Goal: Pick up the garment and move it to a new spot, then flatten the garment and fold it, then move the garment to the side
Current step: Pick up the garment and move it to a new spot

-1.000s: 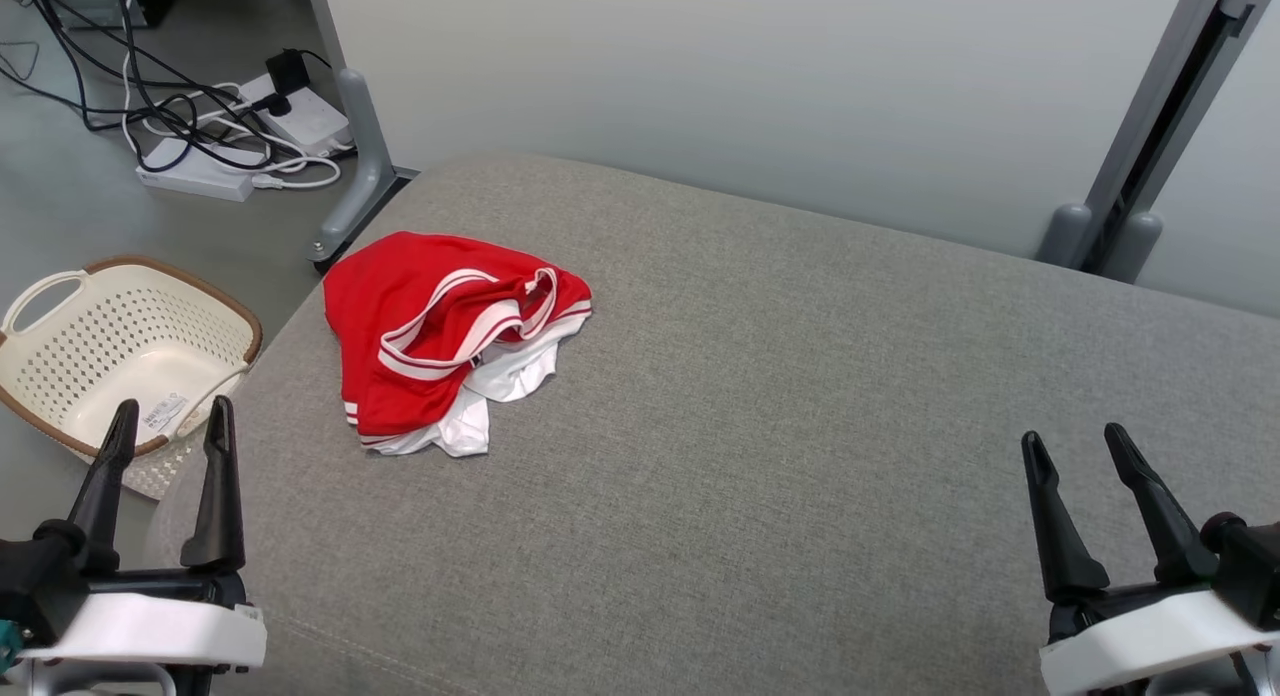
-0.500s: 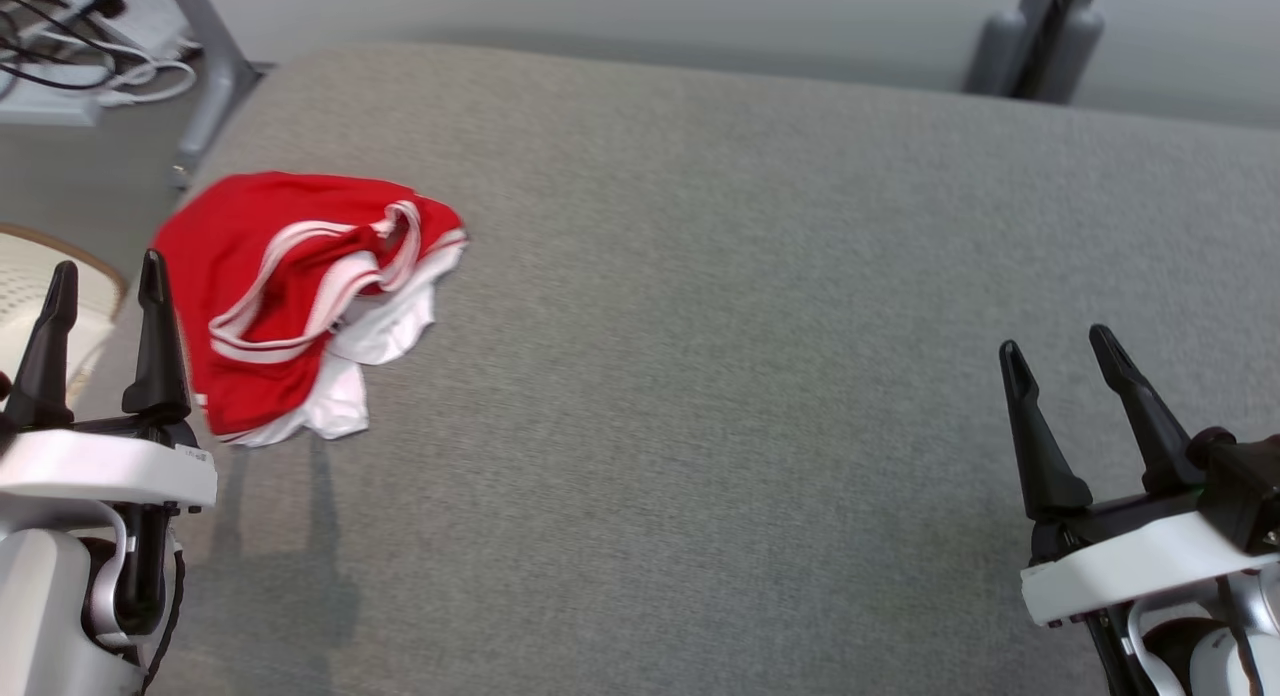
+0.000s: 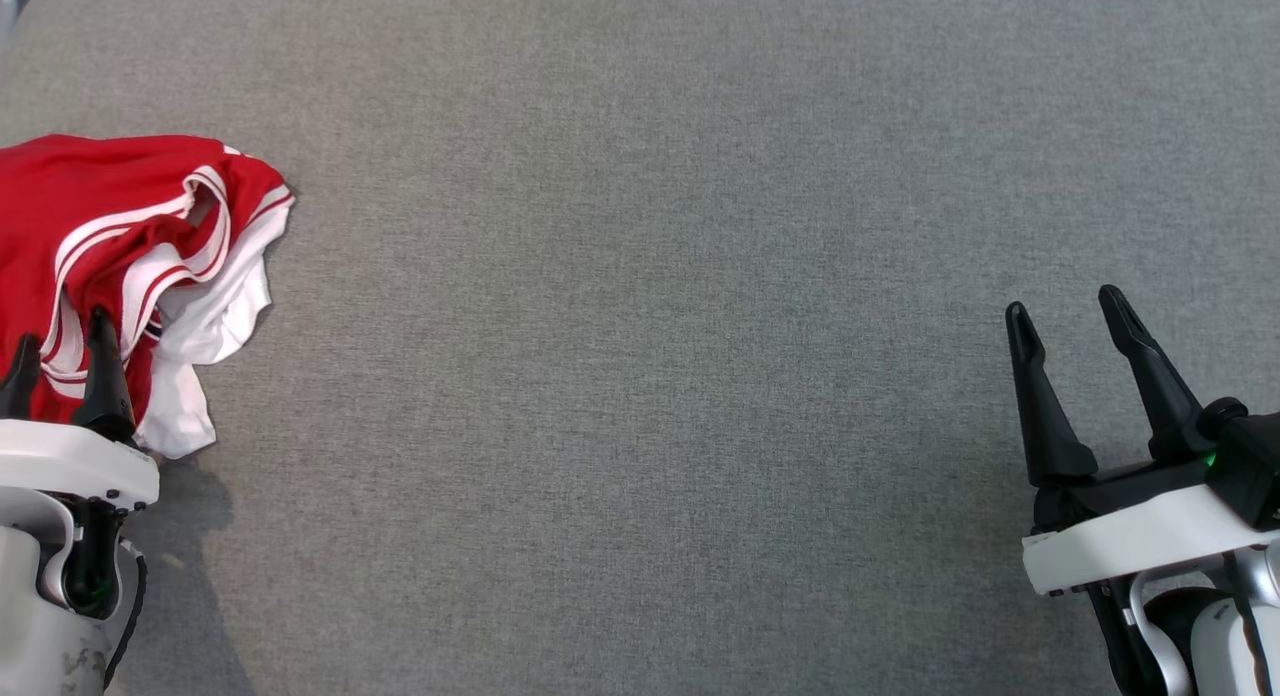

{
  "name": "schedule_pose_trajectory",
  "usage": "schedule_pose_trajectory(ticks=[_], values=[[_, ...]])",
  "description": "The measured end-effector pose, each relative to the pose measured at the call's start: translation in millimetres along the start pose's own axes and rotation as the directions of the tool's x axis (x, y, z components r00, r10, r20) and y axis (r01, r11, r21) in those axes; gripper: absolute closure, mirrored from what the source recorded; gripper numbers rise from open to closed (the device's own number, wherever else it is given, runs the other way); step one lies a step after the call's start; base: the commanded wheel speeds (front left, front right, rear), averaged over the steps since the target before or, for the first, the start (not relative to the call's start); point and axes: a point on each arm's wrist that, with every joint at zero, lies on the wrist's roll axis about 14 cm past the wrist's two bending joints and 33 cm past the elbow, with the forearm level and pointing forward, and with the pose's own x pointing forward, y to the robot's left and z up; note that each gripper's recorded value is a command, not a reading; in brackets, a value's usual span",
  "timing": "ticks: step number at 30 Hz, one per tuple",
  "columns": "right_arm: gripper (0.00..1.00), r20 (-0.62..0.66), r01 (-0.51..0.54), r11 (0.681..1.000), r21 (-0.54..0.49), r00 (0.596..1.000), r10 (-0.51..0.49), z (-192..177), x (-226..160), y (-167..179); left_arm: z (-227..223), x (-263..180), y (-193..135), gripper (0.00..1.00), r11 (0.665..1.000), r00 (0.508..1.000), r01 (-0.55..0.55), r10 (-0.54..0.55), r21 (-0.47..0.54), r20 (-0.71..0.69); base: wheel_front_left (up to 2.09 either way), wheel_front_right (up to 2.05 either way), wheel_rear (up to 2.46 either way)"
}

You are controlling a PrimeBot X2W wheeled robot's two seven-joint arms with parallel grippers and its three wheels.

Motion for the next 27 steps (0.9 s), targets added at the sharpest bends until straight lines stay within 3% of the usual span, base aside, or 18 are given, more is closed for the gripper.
schedule_pose_trajectory(ticks=[1, 2, 3, 4, 11, 15, 19, 21, 27], values=[[0.0, -0.006, 0.005, 1.0, 0.001, 1.0, -0.005, -2, 0, -2, -6, 2, 1, 0.0, 1.0, 1.0, -0.003, 0.003, -0.004, -0.024, 0.0, 0.0, 0.0], [0.0, -0.007, 0.008, 1.0, 0.002, 1.0, -0.008, -4, 0, -3, -9, 3, 1, 0.26, 1.0, 0.999, -0.006, 0.006, -0.003, -0.036, 0.0, 0.0, 0.0], [0.0, -0.007, 0.008, 1.0, 0.003, 1.0, -0.008, -4, 1, -3, -9, 4, 3, 0.84, 1.0, 0.999, -0.012, 0.012, -0.002, -0.038, 0.0, 0.0, 0.0], [0.0, -0.008, 0.006, 1.0, 0.004, 1.0, -0.006, -5, 2, -3, -8, 5, 4, 1.0, 1.0, 0.999, -0.014, 0.014, -0.001, -0.039, 0.0, 0.0, 0.0], [0.0, 0.004, -0.016, 1.0, 0.004, 1.0, 0.015, -1, 5, 5, 15, 4, 15, 1.0, 0.997, 0.999, -0.032, 0.031, 0.074, 0.009, 0.0, 0.0, 0.0], [0.0, 0.028, -0.019, 1.0, 0.007, 0.999, 0.019, 8, 1, 8, 70, 3, 11, 1.0, 0.993, 0.986, -0.033, 0.014, 0.111, 0.167, 0.0, 0.0, 0.0], [0.0, 0.056, -0.02, 1.0, 0.012, 0.998, 0.019, 19, -7, 11, 121, -15, 3, 1.0, 0.988, 0.947, -0.034, -0.017, 0.153, 0.321, 0.0, 0.0, 0.0], [0.0, 0.081, -0.017, 1.0, 0.016, 0.997, 0.015, 27, -15, 12, 154, -33, -7, 1.0, 0.984, 0.903, -0.027, -0.053, 0.179, 0.426, 0.0, 0.0, 0.0], [0.0, 0.134, 0.007, 1.0, 0.029, 0.991, -0.011, 45, -35, 7, 196, -78, -41, 1.0, 0.978, 0.813, 0.015, -0.132, 0.207, 0.567, 0.0, 0.0, 0.0]])
